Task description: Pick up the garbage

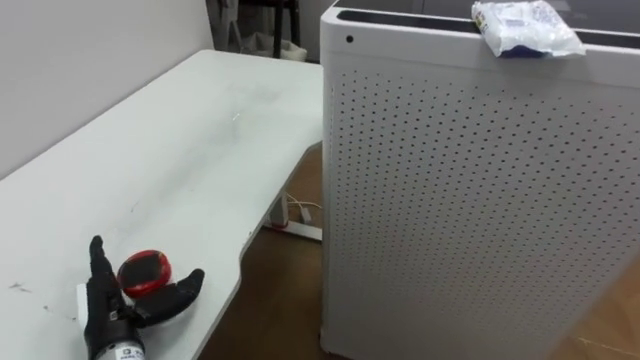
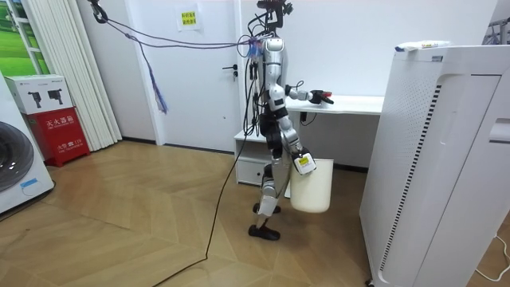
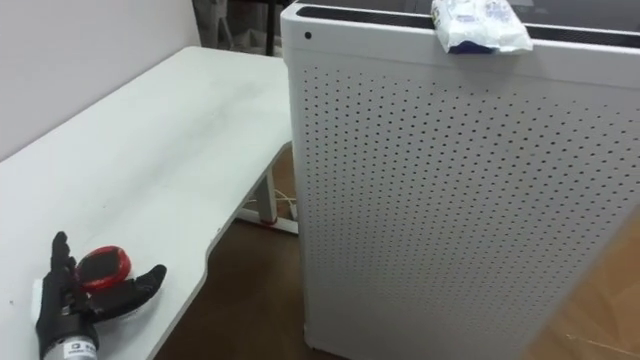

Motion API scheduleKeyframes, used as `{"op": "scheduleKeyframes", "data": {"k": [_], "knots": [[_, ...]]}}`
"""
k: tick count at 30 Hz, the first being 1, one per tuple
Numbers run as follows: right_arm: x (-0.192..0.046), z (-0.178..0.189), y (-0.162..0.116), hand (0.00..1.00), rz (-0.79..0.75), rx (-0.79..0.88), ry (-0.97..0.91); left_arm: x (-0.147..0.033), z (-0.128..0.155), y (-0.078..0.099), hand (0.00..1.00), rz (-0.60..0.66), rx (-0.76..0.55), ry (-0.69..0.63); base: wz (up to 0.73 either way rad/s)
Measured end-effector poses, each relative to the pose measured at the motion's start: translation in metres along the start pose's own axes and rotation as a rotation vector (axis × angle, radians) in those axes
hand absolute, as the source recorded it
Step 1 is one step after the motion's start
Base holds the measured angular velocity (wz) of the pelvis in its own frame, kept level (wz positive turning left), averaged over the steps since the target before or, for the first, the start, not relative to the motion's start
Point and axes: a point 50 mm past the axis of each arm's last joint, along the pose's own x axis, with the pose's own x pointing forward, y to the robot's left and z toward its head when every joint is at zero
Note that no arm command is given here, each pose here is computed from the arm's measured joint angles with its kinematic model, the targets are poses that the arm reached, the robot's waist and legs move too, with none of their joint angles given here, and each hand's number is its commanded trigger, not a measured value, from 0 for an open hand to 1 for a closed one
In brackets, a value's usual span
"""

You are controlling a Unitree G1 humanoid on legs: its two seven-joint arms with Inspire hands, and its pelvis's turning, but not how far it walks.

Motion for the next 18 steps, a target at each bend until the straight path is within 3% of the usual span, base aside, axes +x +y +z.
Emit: {"op": "scheduleKeyframes", "data": {"k": [10, 18], "knots": [[0.001, 0.0, 0.0, 1.0, -0.006, 0.003, 0.016, 0.015, -0.001, 0.025, 1.0, 0.124, -0.011, 0.039, 0.0], [0.003, 0.004, 0.0, 1.0, -0.007, 0.004, 0.02, 0.018, -0.003, 0.028, 1.0, 0.147, 0.002, 0.062, 0.0]]}}
